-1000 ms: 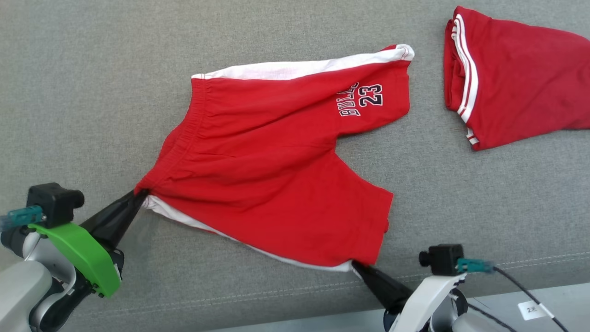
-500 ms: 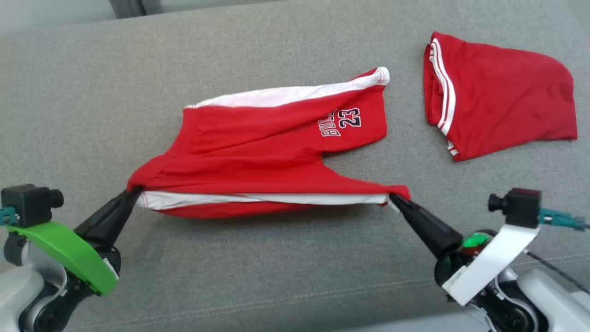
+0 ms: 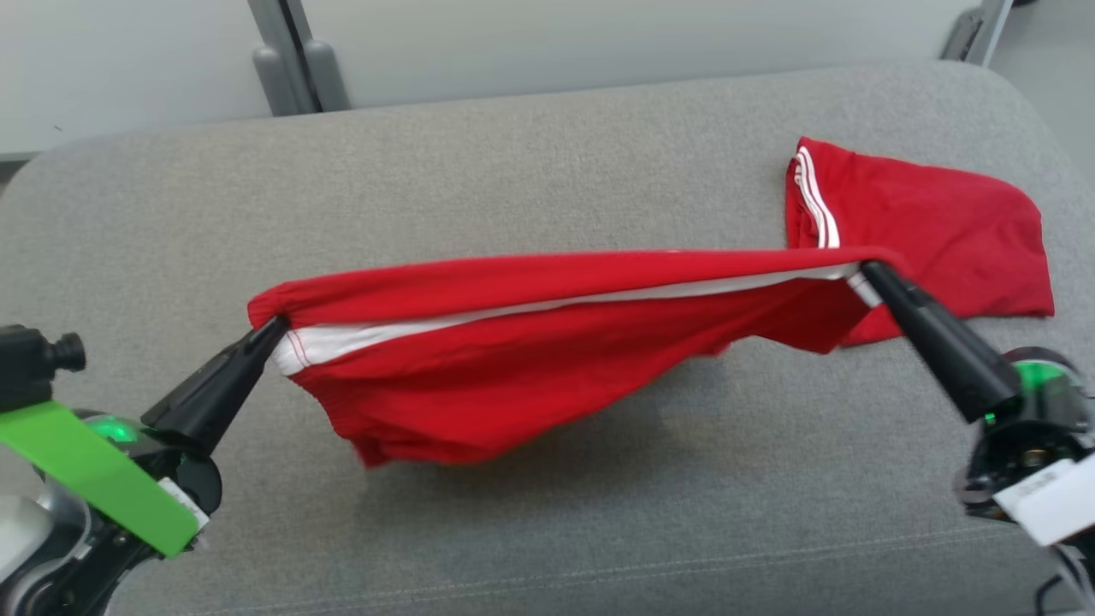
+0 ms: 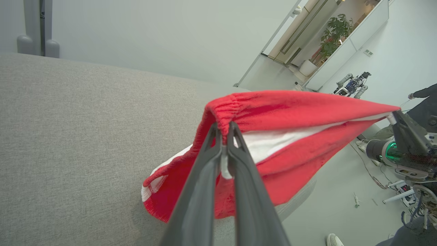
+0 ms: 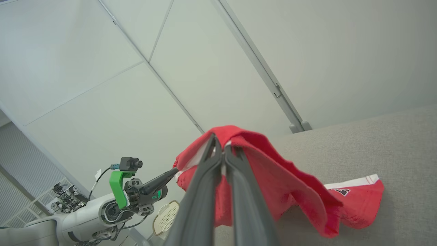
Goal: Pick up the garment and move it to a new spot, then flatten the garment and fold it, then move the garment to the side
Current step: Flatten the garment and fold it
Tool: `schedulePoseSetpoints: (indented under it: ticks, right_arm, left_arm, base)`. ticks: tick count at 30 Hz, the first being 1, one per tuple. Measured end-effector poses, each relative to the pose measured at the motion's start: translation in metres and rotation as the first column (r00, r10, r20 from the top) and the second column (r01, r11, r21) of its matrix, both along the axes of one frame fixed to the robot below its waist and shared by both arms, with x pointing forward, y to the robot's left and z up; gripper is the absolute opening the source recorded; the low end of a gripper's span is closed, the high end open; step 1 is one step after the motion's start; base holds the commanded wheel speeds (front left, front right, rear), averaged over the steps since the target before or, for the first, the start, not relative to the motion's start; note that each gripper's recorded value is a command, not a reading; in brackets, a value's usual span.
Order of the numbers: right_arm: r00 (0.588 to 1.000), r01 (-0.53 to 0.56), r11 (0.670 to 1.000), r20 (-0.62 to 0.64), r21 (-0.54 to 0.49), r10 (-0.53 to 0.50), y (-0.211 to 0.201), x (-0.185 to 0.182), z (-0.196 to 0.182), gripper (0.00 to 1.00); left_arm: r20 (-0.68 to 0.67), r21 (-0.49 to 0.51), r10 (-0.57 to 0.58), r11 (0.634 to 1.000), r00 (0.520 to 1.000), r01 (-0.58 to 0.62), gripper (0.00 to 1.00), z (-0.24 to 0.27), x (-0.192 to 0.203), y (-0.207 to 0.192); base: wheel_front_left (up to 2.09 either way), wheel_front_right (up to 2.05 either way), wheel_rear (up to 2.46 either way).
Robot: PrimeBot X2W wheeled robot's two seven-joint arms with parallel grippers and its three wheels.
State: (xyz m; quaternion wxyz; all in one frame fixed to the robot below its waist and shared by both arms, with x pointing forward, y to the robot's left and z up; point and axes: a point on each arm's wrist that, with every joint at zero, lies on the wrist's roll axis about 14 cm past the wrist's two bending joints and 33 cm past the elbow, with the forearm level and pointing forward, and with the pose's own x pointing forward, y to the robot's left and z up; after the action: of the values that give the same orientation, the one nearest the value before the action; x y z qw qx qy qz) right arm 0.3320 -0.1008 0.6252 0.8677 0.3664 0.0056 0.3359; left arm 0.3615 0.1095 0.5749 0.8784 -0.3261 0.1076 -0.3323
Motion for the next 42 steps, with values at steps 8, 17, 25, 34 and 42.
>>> schedulePoseSetpoints:
  ticks: [8,17,25,34,42]
  right_arm:
    - [0.992,-0.062,0.997,0.116,0.05,0.056,-0.001,-0.019,0.06,0.0]
    - [0.995,-0.077,0.995,-0.055,0.066,0.081,-0.004,0.024,0.037,0.0]
    - [0.992,-0.032,0.984,-0.116,0.175,0.053,0.0,0.112,0.039,0.0]
    - [1.0,0.01,0.98,0.005,0.199,-0.012,0.029,0.205,0.069,0.0]
    - [0.988,0.054,0.978,0.131,0.204,-0.082,0.041,0.26,0.094,0.0]
  left_arm:
    - [0.02,-0.093,-0.055,0.994,0.998,0.056,0.0,0.047,-0.036,0.003]
    - [-0.1,-0.073,-0.095,0.993,0.99,0.088,0.0,0.039,-0.014,0.012]
    - [-0.086,0.013,0.015,1.0,0.996,-0.014,0.0,0.047,0.071,0.035]
    - [0.06,0.028,0.227,0.973,0.972,-0.229,0.0,0.077,0.176,0.051]
    - [0.292,0.016,0.28,0.955,0.915,-0.297,0.0,0.097,0.229,0.034]
  base:
    - [0.0,0.0,0.0]
    - [0.0,0.0,0.0]
    - [0.0,0.0,0.0]
    - [0.0,0.0,0.0]
    - [0.0,0.0,0.0]
